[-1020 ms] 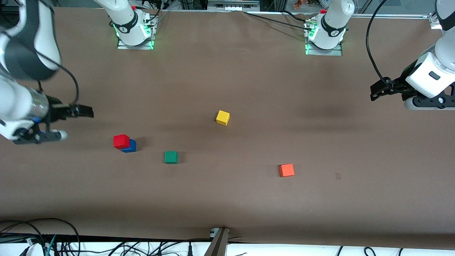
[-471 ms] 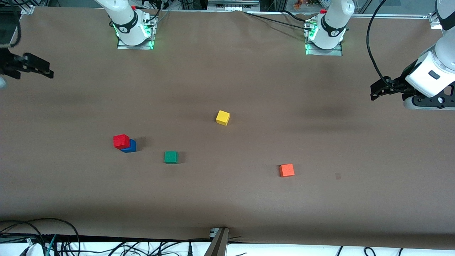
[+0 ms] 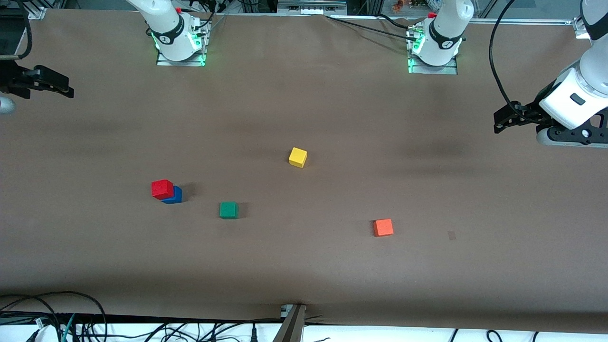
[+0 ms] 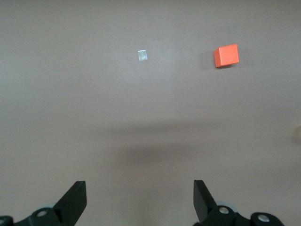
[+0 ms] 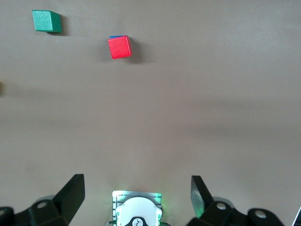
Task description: Pass red block to right arm, stack on blue
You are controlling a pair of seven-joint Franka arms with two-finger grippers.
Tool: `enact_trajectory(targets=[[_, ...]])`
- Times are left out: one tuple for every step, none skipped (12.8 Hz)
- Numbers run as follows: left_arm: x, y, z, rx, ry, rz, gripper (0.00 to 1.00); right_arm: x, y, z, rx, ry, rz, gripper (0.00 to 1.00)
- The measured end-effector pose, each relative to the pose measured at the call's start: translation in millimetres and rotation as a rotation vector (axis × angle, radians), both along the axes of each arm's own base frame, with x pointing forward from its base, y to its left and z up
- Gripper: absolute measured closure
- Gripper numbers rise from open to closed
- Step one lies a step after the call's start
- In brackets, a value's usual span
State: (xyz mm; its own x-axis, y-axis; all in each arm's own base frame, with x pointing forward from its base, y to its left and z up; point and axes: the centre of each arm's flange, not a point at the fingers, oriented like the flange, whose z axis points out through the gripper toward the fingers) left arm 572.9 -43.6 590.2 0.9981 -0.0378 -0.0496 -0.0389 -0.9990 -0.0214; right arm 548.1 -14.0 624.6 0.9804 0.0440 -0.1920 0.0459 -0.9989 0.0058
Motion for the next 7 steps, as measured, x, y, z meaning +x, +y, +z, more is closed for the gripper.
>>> enact_trajectory(targets=[[0.0,0.6,0.0,0.005,0.0,0.0,0.0,1.5,-0.6,-3.0,0.0,0.005,0.001,0.0],[0.1,1.1,0.0,0.01,-0.001,-0.001,0.0,2.6,-1.4,-5.0,0.0,0.009,0.001,0.0],[0.1,1.3,0.0,0.012,-0.001,-0.001,0.0,3.7,-1.9,-6.9,0.0,0.011,0.001,0.0],[0.1,1.3,0.0,0.012,-0.001,-0.001,0.0,4.7,-1.9,-8.5,0.0,0.014,0.001,0.0],[0.1,1.4,0.0,0.013,-0.001,-0.001,0.0,5.8,-1.9,-10.1,0.0,0.015,0.001,0.0],[0.1,1.4,0.0,0.013,-0.001,-0.001,0.0,6.5,-1.8,-10.7,0.0,0.016,0.002,0.0],[0.2,1.4,-0.1,0.013,-0.001,-0.001,0.0,6.8,-1.6,-10.6,0.0,0.015,0.004,0.0]])
